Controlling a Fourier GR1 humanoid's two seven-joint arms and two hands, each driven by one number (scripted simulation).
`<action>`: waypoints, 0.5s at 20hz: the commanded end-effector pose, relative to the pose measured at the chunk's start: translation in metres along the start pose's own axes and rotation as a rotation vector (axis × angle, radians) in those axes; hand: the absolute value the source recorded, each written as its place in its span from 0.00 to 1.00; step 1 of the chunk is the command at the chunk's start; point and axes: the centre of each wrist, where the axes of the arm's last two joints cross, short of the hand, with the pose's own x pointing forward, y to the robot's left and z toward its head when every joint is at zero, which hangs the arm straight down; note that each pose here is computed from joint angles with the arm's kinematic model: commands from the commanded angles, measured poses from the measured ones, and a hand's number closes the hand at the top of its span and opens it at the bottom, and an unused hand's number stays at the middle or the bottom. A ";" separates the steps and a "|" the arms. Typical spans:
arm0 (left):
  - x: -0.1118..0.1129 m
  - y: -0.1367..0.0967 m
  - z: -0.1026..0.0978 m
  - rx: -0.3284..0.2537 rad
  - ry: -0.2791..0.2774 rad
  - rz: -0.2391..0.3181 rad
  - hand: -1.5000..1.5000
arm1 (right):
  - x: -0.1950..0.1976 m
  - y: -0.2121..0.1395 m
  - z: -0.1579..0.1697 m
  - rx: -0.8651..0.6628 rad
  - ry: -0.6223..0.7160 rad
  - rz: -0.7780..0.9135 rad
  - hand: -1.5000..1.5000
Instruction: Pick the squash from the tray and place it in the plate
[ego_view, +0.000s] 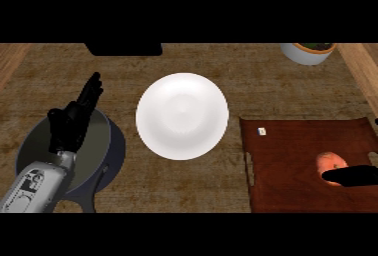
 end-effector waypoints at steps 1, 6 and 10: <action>-0.005 -0.003 0.003 -0.001 0.008 0.007 0.50 | 0.008 0.006 -0.002 0.047 0.109 0.075 0.00; -0.011 0.002 0.002 -0.016 0.005 -0.002 0.50 | -0.007 0.020 -0.033 0.113 0.147 0.089 0.00; 0.006 0.006 0.005 0.023 -0.003 -0.009 0.50 | -0.027 0.038 -0.029 0.136 0.151 0.101 0.00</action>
